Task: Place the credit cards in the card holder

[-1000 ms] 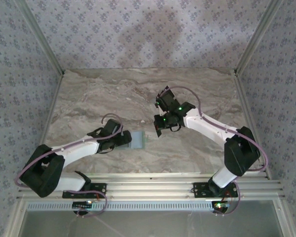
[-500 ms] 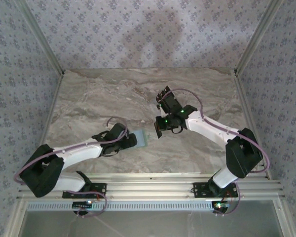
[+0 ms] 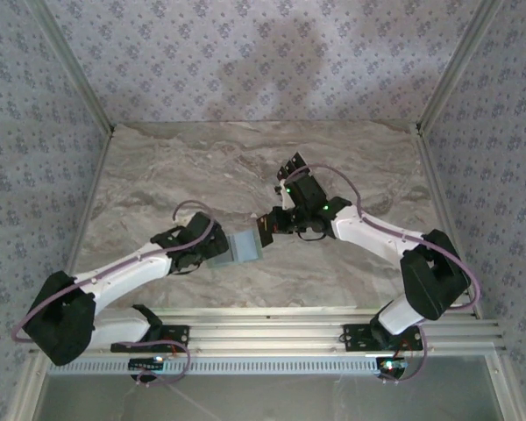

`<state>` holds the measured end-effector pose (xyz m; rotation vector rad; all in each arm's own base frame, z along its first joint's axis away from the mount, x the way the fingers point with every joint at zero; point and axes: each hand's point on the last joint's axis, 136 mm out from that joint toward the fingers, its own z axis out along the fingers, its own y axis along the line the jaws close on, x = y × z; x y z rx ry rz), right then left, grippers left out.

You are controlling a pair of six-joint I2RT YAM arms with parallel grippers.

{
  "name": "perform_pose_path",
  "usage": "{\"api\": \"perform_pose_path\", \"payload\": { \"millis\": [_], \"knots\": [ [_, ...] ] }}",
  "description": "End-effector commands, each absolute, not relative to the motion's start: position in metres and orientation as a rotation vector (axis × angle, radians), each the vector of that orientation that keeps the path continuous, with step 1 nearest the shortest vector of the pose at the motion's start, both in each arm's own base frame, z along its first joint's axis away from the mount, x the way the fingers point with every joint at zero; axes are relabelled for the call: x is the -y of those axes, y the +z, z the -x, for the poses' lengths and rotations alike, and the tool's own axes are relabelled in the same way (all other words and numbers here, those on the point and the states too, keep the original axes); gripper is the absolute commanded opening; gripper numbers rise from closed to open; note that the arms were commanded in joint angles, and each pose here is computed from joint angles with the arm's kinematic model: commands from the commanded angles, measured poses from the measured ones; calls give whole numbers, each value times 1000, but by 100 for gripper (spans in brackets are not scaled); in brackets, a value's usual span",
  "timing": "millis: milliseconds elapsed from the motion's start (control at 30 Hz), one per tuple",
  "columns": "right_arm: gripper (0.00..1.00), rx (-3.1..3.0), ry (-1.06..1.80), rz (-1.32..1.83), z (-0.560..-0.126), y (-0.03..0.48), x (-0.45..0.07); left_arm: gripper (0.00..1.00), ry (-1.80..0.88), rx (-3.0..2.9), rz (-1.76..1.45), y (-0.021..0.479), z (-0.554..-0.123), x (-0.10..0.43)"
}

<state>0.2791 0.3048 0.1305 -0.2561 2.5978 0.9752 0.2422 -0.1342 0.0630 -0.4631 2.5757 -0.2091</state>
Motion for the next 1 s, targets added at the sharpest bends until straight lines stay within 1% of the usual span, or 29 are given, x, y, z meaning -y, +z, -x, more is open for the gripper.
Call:
{"api": "perform_pose_path", "payload": {
  "millis": [0, 367, 633, 967],
  "knots": [
    [0, -2538, 1160, 237, -279, 137, -331, 100, -155, -2616, 440, 55, -238, 122],
    [0, -2564, 1232, 269, -271, 100, -361, 100, -216, -2643, 395, 37, -242, 133],
    [0, -2590, 1247, 260, -269, 79, -368, 100, -193, -2678, 419, 24, -233, 128],
    [0, -2588, 1278, 233, -270, 67, -373, 99, -128, -2703, 448, 13, -223, 117]
  ]
}}
